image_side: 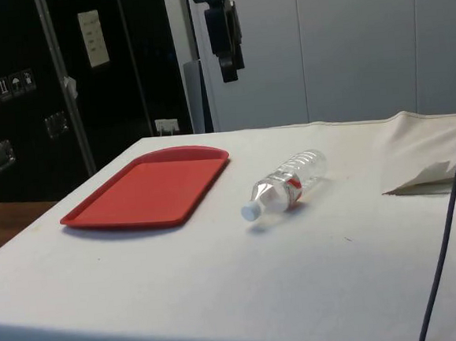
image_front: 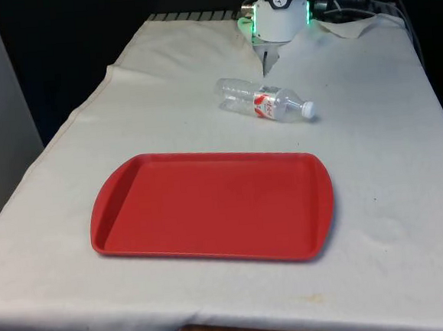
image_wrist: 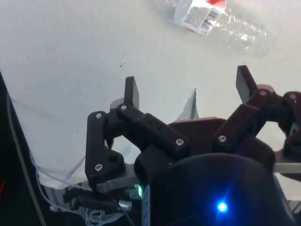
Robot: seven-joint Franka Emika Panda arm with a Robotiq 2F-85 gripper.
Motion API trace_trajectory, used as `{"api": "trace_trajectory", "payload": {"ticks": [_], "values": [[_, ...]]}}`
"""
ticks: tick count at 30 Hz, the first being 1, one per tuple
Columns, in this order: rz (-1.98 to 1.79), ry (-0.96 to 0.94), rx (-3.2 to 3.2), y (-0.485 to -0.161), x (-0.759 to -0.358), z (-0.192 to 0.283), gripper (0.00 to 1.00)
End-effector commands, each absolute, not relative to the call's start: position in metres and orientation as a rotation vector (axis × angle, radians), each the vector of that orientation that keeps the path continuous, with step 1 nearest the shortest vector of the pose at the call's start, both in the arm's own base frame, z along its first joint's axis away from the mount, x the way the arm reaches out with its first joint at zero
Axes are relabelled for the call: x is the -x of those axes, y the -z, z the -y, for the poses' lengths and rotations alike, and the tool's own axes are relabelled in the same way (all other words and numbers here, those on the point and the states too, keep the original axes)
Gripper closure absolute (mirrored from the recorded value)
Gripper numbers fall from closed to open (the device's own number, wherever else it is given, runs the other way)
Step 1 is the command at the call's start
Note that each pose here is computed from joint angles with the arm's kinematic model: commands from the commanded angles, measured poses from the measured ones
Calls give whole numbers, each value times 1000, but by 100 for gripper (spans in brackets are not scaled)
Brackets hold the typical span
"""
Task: Place the bottle upright on the tray.
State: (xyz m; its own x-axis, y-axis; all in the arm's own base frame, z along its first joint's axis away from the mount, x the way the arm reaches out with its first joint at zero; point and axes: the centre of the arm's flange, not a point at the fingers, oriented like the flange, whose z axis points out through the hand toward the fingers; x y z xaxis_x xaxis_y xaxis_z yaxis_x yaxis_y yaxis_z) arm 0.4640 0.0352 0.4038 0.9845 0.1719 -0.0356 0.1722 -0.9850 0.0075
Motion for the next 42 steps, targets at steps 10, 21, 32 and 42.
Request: {"api": "trace_trajectory", "payload": {"ticks": [10, 21, 32, 42], "values": [[-296, 45, -3114, -395, -464, -36, 0], [-321, 50, -3124, -387, -459, -33, 0], [-368, 25, -3124, -369, -450, -26, 0], [-430, -5, -3116, -358, -446, -26, 0]]}}
